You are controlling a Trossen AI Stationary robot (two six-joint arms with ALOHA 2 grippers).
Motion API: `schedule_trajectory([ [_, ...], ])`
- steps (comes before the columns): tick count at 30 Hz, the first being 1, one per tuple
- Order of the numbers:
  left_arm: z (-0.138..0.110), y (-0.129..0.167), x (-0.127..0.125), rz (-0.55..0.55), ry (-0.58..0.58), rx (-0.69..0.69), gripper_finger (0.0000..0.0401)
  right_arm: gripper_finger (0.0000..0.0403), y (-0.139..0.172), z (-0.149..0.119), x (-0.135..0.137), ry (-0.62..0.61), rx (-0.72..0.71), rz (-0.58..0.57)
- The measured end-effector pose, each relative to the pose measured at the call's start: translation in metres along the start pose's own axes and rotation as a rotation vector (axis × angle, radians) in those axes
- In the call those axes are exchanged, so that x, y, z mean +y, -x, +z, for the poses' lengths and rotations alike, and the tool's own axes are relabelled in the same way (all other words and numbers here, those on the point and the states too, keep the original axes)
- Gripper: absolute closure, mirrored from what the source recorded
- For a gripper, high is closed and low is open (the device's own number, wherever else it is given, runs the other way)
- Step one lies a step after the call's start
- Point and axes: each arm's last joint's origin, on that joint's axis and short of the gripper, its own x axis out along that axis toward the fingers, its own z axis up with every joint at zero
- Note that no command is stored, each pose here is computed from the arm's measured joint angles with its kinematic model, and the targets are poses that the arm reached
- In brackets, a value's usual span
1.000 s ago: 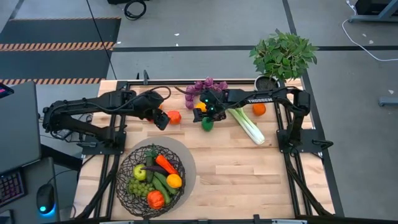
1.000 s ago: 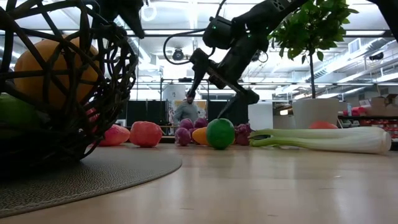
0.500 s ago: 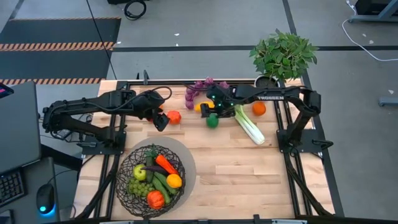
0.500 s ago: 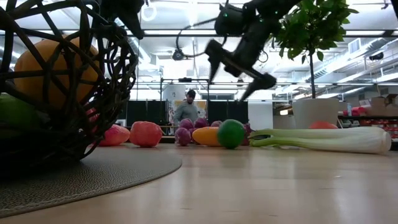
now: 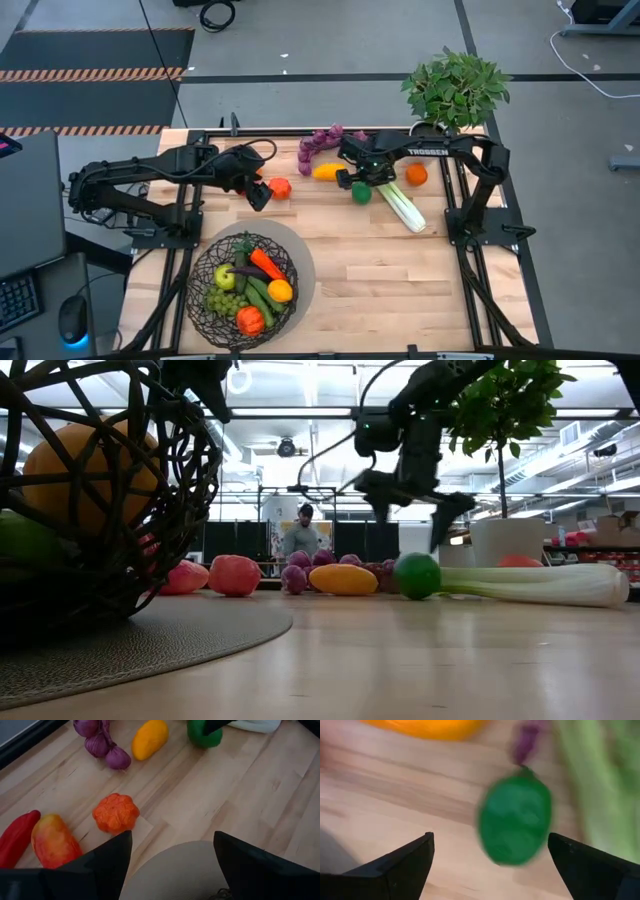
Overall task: Build produce basket
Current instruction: Put the green lime into the black basket
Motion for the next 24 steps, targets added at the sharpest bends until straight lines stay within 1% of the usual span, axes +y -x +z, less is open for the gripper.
schedule_trajectory([
  [1,0.000,0.000,0.000,0.000,0.008,-0.001,0.0115,0.0012,-0.002,0.000,-0.001,0.009,0.000,-0.017],
  [7,0.000,0.000,0.000,-0.004,0.017,-0.005,0.0115,0.0021,-0.007,0.004,0.000,0.036,0.000,-0.022],
  [12,0.001,0.000,0.000,-0.004,0.023,-0.007,0.0115,0.0026,-0.021,0.004,-0.003,0.056,0.047,-0.086],
  [18,0.000,0.000,-0.001,-0.007,0.049,-0.006,0.0115,0.0030,-0.040,0.002,0.000,0.085,0.139,-0.081],
  [24,0.000,0.000,-0.001,-0.007,0.069,-0.006,0.0115,0.0032,-0.049,-0.007,0.007,0.175,0.191,-0.057],
])
